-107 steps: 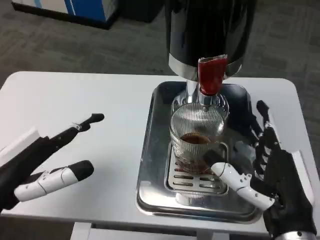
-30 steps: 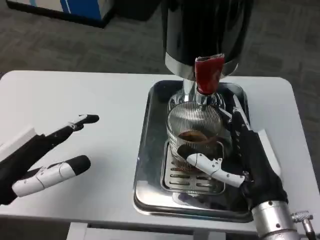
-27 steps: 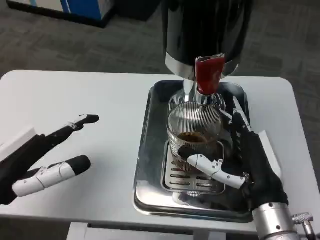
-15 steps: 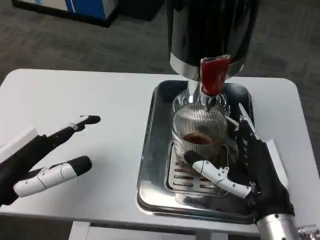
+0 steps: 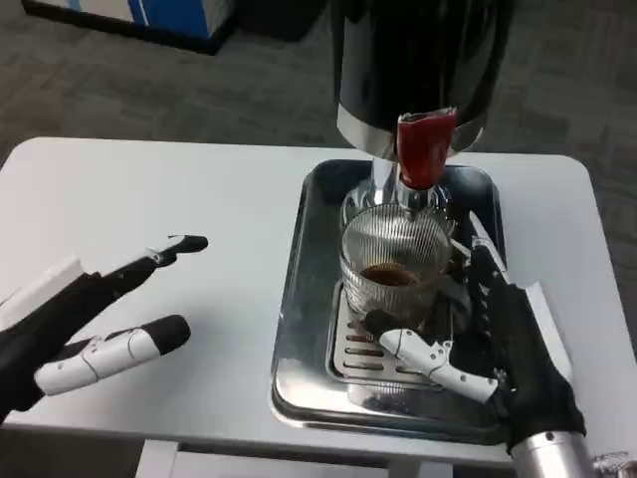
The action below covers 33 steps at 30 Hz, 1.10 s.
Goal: Grasp the cup under the faucet to collect the drink, then remove the cup.
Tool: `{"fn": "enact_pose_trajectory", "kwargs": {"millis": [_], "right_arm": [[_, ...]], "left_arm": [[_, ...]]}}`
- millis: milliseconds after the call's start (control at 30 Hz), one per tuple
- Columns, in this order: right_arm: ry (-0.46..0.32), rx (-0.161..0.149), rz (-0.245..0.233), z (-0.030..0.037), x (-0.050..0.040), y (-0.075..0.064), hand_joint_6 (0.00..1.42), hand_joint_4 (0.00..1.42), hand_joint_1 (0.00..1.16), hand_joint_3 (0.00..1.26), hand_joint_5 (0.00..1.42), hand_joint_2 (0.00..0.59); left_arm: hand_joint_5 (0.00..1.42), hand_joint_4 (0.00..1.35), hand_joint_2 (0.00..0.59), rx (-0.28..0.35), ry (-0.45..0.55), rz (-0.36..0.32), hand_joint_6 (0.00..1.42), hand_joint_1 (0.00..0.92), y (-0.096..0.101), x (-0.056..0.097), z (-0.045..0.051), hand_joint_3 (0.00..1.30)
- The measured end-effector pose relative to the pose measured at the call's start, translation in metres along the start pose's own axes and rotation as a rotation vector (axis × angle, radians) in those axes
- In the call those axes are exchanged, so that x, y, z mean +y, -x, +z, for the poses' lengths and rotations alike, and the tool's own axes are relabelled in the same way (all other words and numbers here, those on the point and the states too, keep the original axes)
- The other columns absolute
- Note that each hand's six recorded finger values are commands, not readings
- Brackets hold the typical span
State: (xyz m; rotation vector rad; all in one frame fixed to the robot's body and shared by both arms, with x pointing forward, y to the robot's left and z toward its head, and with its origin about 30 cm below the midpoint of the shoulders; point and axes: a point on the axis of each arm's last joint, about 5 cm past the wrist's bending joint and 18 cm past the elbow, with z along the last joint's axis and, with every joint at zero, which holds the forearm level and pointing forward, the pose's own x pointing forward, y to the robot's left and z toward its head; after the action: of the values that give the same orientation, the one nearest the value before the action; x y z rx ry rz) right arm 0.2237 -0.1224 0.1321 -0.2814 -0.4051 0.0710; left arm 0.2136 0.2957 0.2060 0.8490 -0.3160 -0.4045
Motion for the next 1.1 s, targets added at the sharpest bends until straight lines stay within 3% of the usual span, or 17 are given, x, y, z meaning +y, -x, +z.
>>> {"fn": "enact_pose_trajectory", "kwargs": {"millis": [300, 600, 1100], "right_arm": [[0.029, -0.006, 0.02, -0.0004, 0.0043, -0.009, 0.25, 0.17, 0.77, 0.04, 0.2, 0.133], [0.066, 0.007, 0.003, 0.002, 0.0067, -0.015, 0.22, 0.16, 0.75, 0.04, 0.18, 0.136], [0.071, 0.014, -0.002, 0.0049, 0.0134, -0.017, 0.31, 0.31, 0.75, 0.21, 0.36, 0.138]], "left_arm": [[0.04, 0.01, 0.053, 0.008, -0.007, 0.007, 0.0, 0.0, 0.003, 0.002, -0.0001, 0.12], [0.04, 0.01, 0.053, 0.022, -0.009, 0.011, 0.0, 0.0, 0.007, 0.003, -0.0014, 0.12], [0.04, 0.01, 0.053, 0.024, -0.009, 0.015, 0.0, 0.0, 0.007, 0.003, -0.0015, 0.12]]}}
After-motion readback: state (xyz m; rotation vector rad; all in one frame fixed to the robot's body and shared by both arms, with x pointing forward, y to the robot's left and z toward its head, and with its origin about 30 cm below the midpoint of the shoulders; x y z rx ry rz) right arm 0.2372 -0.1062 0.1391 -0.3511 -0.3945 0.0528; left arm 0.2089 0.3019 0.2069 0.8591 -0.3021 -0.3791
